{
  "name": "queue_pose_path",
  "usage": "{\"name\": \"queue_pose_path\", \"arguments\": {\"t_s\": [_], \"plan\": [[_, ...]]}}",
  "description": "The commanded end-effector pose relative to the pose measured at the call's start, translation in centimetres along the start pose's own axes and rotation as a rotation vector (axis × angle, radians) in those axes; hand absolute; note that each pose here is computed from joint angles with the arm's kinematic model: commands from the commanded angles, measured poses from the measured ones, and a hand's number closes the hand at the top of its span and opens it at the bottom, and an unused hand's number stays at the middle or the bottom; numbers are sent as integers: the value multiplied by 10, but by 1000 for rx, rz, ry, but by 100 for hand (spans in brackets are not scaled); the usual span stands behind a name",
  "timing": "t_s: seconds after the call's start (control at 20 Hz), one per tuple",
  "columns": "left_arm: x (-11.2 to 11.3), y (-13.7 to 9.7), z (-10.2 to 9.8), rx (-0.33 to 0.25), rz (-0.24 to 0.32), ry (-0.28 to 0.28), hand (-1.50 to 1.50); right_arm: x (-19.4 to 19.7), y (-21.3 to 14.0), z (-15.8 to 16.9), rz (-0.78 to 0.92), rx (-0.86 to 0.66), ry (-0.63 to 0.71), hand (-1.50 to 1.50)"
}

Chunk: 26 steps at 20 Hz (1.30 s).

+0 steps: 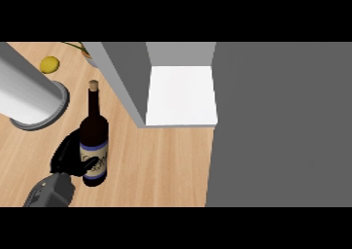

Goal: Pick up the wine, place it into the cabinet and close the cabinet

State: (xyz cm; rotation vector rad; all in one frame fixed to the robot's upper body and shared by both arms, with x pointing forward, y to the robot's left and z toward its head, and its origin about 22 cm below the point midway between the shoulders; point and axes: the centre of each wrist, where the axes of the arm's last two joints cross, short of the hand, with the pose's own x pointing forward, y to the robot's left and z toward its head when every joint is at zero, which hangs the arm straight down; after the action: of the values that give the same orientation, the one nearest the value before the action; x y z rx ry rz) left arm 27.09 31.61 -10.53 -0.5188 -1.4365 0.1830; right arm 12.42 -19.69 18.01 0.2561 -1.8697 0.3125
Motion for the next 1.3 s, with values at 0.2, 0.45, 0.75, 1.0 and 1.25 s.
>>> {"name": "queue_pose_path", "arguments": {"t_s": [0.2, 0.45, 0.75, 1.0, 1.25], "plan": [[-10, -12, 24, 177, -83, -241, 150, 33, 0, 27, -53, 21, -76, -150], [-25, -33, 49, 221, -124, -403, 150, 34, -1, 23, -44, 12, -77, -150], [-20, -84, 45, 148, -122, -383, 150, 41, -1, 31, -42, 22, -74, -150], [9, -129, 24, 107, -120, -377, 150, 41, -2, 31, -59, 16, -85, -150], [42, -178, 14, 108, -169, -393, 150, 38, -7, 32, -41, 26, -83, -150]]}}
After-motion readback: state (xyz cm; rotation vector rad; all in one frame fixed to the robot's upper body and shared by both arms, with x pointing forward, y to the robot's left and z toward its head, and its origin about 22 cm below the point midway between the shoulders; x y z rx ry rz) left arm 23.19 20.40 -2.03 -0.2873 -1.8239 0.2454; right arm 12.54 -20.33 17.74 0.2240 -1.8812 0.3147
